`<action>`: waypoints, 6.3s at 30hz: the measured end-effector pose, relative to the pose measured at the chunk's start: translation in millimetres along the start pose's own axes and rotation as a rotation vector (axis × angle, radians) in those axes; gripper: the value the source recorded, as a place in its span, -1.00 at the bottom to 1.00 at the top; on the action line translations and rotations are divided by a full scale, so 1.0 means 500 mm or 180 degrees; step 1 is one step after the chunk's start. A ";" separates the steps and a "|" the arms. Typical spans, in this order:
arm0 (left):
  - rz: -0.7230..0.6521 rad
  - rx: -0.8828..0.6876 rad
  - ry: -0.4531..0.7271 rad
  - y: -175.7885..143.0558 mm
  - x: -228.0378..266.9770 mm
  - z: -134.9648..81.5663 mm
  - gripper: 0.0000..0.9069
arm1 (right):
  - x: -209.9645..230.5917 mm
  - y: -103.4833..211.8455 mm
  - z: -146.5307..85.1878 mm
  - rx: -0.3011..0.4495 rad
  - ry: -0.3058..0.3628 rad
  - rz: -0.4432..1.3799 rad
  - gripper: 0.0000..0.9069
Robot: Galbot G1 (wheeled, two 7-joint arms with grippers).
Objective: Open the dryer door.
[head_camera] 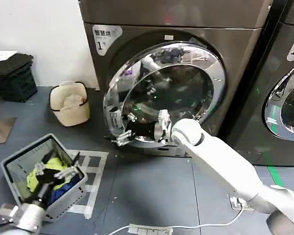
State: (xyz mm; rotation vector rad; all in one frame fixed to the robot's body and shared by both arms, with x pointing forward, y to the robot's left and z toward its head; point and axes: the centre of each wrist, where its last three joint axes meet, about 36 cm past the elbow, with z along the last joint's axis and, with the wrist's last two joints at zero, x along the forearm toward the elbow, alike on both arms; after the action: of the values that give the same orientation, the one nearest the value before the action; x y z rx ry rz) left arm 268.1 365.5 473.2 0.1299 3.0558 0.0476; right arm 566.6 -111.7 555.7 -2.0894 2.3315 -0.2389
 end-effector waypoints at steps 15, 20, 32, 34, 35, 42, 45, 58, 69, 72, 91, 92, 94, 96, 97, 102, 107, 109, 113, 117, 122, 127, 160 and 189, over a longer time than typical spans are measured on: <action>0.0279 -0.0172 -0.0159 0.063 -0.059 -0.016 1.00 | 0.041 0.026 0.004 0.0113 -0.0018 -0.0220 1.00; 0.0494 -0.0219 -0.0167 0.074 -0.086 -0.010 1.00 | 0.063 0.032 0.008 0.0158 -0.0026 -0.0289 1.00; 0.0716 -0.0237 -0.0158 0.089 -0.173 -0.013 1.00 | 0.118 0.044 0.021 0.0253 -0.0056 -0.0537 1.00; 0.0736 -0.0239 -0.0168 0.090 -0.187 -0.014 1.00 | 0.126 0.045 0.022 0.0267 -0.0058 -0.0580 1.00; 0.0748 -0.0238 -0.0167 0.090 -0.192 -0.013 1.00 | 0.131 0.045 0.023 0.0276 -0.0060 -0.0605 1.00; 0.0920 -0.0254 -0.0204 0.086 -0.229 -0.015 1.00 | 0.161 0.050 0.021 0.0326 -0.0057 -0.0746 1.00; 0.0977 -0.0249 -0.0220 0.085 -0.245 -0.015 1.00 | 0.177 0.052 0.021 0.0345 -0.0062 -0.0792 1.00; 0.1365 -0.0350 -0.0214 0.072 -0.316 -0.019 1.00 | 0.265 0.060 0.016 0.0470 -0.0059 -0.0873 1.00; 0.1925 -0.0547 -0.0175 0.034 -0.355 -0.026 1.00 | 0.340 0.067 0.018 0.0536 -0.0017 -0.0935 1.00; 0.2060 -0.0602 -0.0174 0.022 -0.362 -0.024 1.00 | 0.357 0.070 0.020 0.0537 -0.0007 -0.0980 1.00; 0.2714 -0.0752 -0.0127 -0.077 -0.392 -0.009 1.00 | 0.576 0.117 0.035 0.0617 0.0238 -0.0717 1.00; 0.2733 -0.0743 -0.0133 -0.082 -0.394 -0.008 1.00 | 0.591 0.118 0.034 0.0624 0.0259 -0.0676 1.00; 0.2761 -0.0730 -0.0128 -0.090 -0.396 -0.004 1.00 | 0.622 0.121 0.031 0.0620 0.0326 -0.0605 1.00; 0.2798 -0.0727 -0.0123 -0.097 -0.397 0.000 1.00 | 0.655 0.124 0.028 0.0603 0.0413 -0.0521 1.00; 0.2817 -0.0727 -0.0122 -0.100 -0.397 0.001 1.00 | 0.671 0.127 0.028 0.0584 0.0459 -0.0478 1.00; 0.2904 -0.0698 -0.0121 -0.121 -0.401 0.011 1.00 | 0.744 0.159 0.045 0.0493 0.0578 -0.0199 1.00; 0.2975 -0.0638 -0.0117 -0.147 -0.410 0.025 1.00 | 0.826 0.223 0.066 0.0456 0.0596 0.0219 1.00; 0.3004 -0.0616 -0.0117 -0.159 -0.414 0.031 1.00 | 0.858 0.257 0.078 0.0422 0.0567 0.0419 1.00; 0.3074 -0.0580 -0.0132 -0.184 -0.422 0.040 1.00 | 0.931 0.336 0.100 0.0419 0.0486 0.1018 1.00; 0.3138 -0.0531 -0.0168 -0.213 -0.431 0.046 1.00 | 1.008 0.417 0.103 0.0521 0.0538 0.1659 1.00; 0.3216 -0.0474 -0.0209 -0.251 -0.442 0.053 1.00 | 1.109 0.533 0.105 0.0624 0.0697 0.2542 1.00; 0.3283 -0.0447 -0.0264 -0.288 -0.451 0.057 1.00 | 1.190 0.654 0.097 0.0681 0.0891 0.3488 1.00; 0.3515 -0.0237 -0.0422 -0.512 -0.524 0.099 1.00 | 1.430 1.180 -0.008 -0.0300 0.3788 0.9338 1.00; 0.3407 -0.0083 -0.0509 -0.761 -0.582 0.095 1.00 | 1.397 1.310 -0.103 -0.0639 0.3968 0.9776 1.00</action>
State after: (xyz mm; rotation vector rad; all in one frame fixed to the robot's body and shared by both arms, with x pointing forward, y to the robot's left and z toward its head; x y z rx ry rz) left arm 529.5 -37.1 436.5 1.6089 2.4494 0.1282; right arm -165.5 -729.2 601.7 -2.1042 -1.5036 0.5356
